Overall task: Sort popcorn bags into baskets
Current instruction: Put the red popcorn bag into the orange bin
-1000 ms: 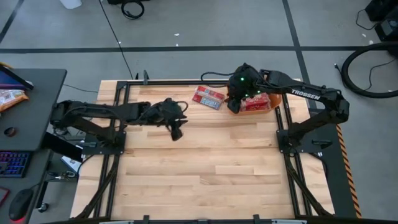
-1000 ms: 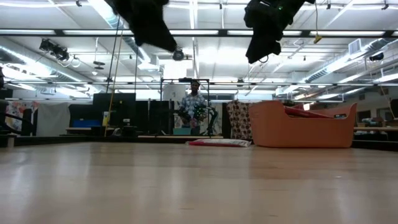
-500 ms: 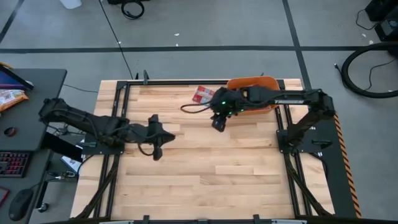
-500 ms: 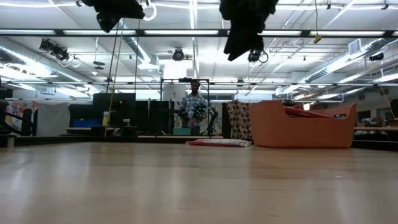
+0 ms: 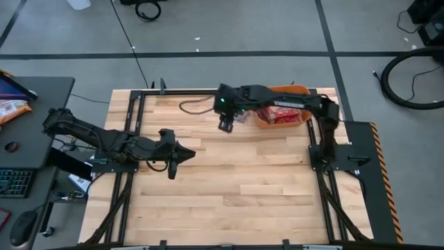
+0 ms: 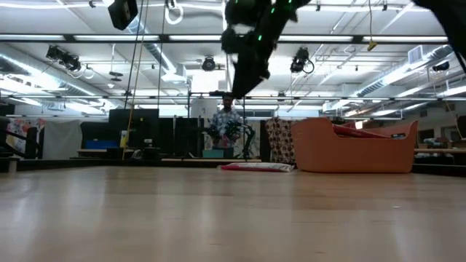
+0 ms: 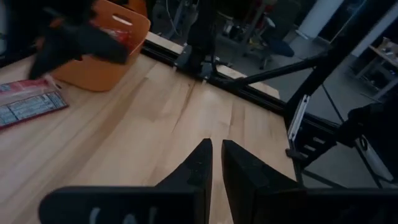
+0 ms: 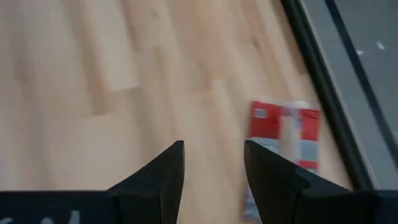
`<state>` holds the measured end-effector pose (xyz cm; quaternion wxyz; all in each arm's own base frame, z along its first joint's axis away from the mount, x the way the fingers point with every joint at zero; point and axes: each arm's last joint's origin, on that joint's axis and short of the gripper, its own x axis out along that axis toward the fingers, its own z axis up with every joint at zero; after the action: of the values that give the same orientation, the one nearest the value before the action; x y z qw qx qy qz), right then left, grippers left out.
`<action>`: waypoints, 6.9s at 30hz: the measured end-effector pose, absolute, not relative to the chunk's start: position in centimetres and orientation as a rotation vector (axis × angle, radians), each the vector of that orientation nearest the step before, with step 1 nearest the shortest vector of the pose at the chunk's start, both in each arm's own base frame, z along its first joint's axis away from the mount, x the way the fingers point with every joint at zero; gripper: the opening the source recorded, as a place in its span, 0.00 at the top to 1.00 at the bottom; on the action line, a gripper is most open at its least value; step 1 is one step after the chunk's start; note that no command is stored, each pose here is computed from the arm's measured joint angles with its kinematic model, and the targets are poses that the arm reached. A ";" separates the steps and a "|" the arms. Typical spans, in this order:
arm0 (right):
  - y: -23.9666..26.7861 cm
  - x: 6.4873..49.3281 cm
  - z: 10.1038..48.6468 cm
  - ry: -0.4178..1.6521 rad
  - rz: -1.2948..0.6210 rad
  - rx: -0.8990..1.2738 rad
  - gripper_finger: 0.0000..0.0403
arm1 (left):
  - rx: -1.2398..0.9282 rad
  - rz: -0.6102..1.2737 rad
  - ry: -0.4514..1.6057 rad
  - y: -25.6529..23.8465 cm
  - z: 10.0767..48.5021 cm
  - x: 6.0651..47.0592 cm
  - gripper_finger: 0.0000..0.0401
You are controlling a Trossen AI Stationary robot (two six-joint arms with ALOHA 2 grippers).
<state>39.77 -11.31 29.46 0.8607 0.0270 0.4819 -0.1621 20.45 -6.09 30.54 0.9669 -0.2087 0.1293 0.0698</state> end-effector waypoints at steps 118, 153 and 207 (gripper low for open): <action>-7.7 31.5 38.6 1.065 -0.370 0.329 0.73 | 0.077 0.200 0.904 -6.0 17.6 25.4 0.56; -8.1 31.4 39.8 0.960 -0.312 0.271 0.73 | 0.592 -0.023 1.043 -2.9 12.9 28.2 0.57; 3.4 34.2 23.8 1.014 -0.020 -0.033 0.38 | 0.053 0.056 0.986 -3.4 16.1 30.0 1.00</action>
<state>34.23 3.42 23.83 0.8739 -0.0157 0.4857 -0.0093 29.98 -3.40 16.12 0.8803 0.0255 0.4730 0.0267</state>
